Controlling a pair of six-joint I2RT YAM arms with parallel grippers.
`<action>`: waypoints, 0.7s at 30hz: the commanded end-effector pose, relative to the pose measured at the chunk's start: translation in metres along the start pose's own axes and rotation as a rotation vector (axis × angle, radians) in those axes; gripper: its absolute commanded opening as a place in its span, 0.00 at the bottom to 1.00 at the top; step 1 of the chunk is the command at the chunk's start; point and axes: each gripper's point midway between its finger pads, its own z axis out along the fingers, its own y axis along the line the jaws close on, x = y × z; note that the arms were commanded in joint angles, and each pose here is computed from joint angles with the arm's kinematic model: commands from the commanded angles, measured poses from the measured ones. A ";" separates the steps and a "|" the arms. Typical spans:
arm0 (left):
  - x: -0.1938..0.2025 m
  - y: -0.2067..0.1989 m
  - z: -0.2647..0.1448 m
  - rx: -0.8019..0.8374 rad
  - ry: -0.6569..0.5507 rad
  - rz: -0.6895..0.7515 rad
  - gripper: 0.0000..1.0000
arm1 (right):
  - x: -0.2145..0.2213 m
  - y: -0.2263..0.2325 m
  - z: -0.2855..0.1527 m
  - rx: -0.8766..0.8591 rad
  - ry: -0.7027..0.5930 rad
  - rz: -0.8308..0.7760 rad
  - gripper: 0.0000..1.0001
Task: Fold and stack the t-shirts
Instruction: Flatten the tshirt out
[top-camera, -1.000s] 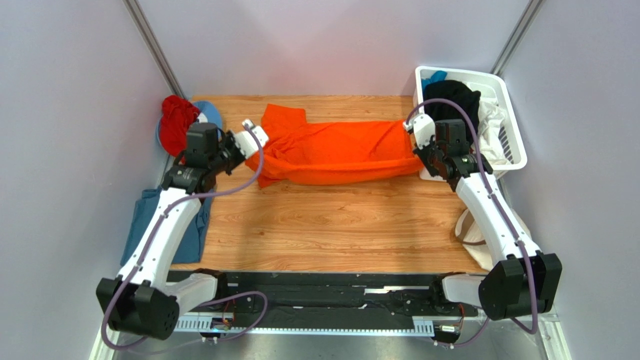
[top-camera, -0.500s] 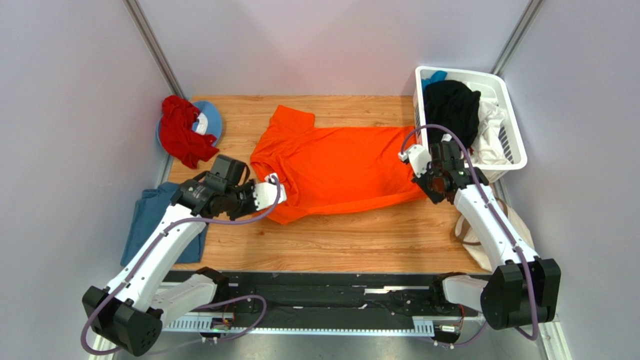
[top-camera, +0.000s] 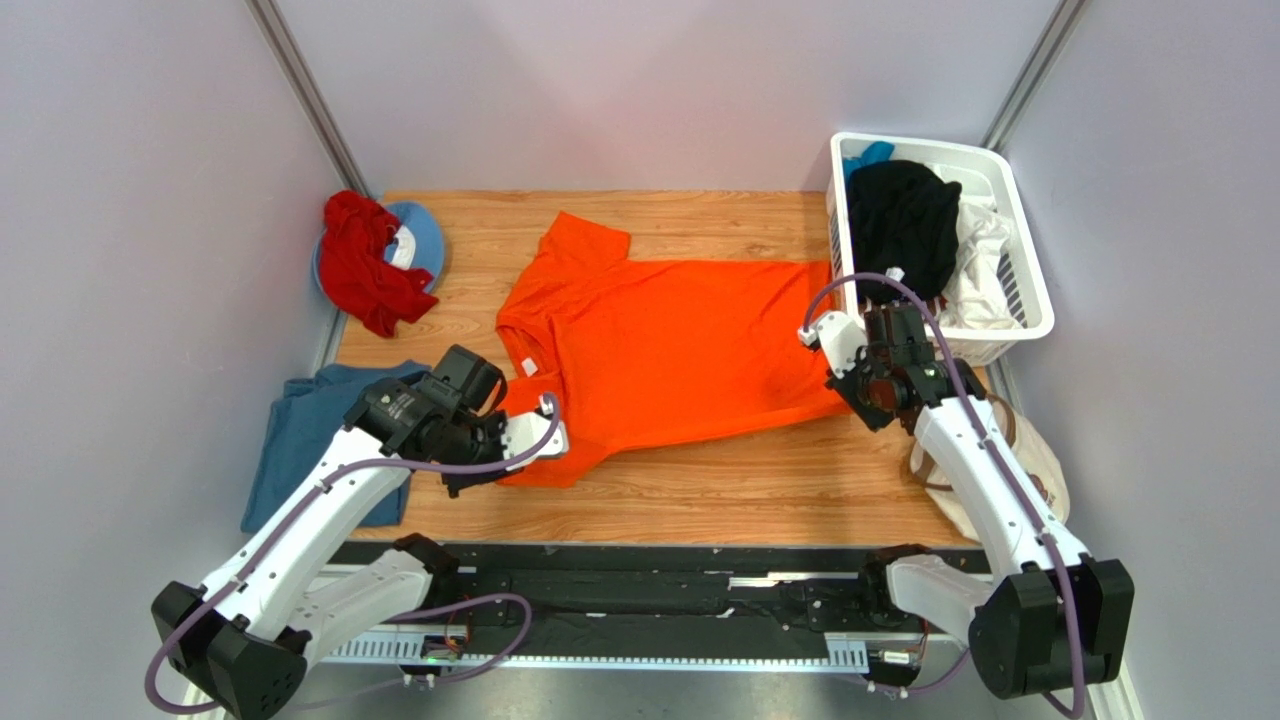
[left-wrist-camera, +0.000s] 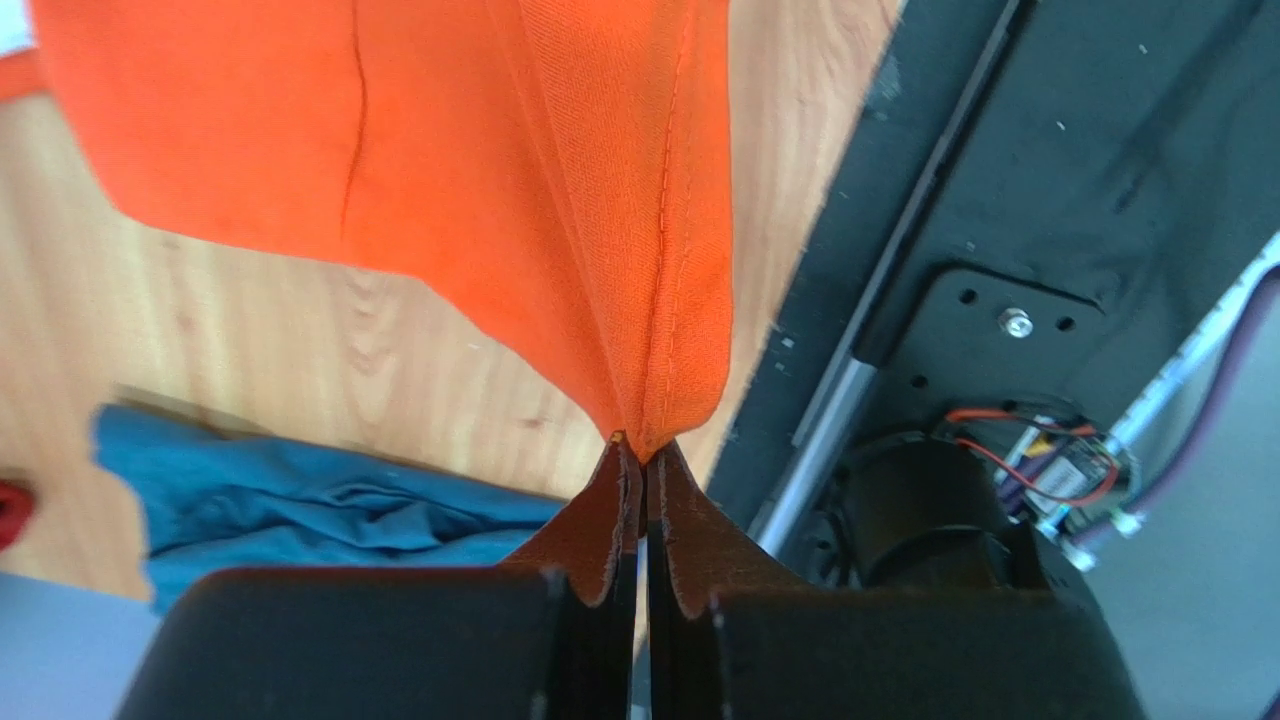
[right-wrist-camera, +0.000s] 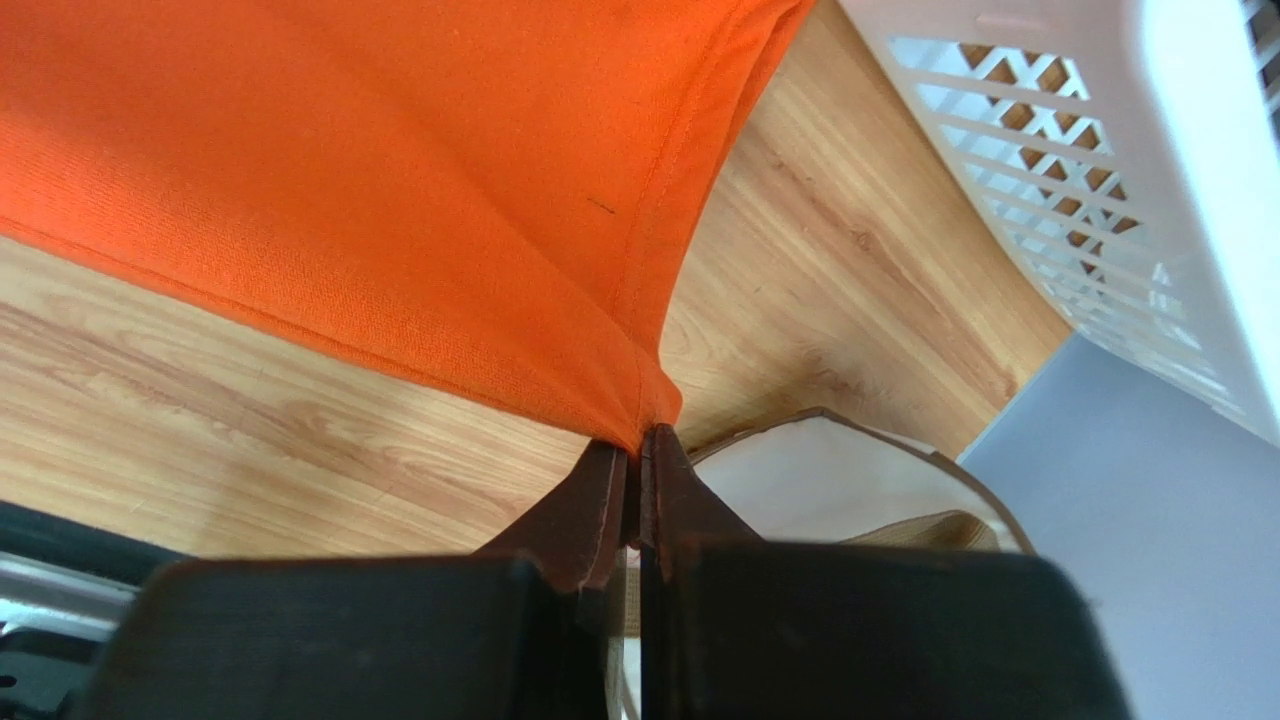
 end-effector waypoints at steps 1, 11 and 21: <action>0.015 -0.024 0.003 0.067 0.039 -0.062 0.00 | 0.005 0.007 -0.006 -0.003 -0.019 -0.002 0.00; 0.022 -0.031 0.006 0.063 0.048 -0.111 0.02 | 0.020 0.017 -0.003 -0.007 0.000 -0.002 0.07; 0.027 -0.036 0.002 0.061 0.050 -0.099 0.50 | 0.030 0.017 -0.014 0.022 0.002 -0.002 0.52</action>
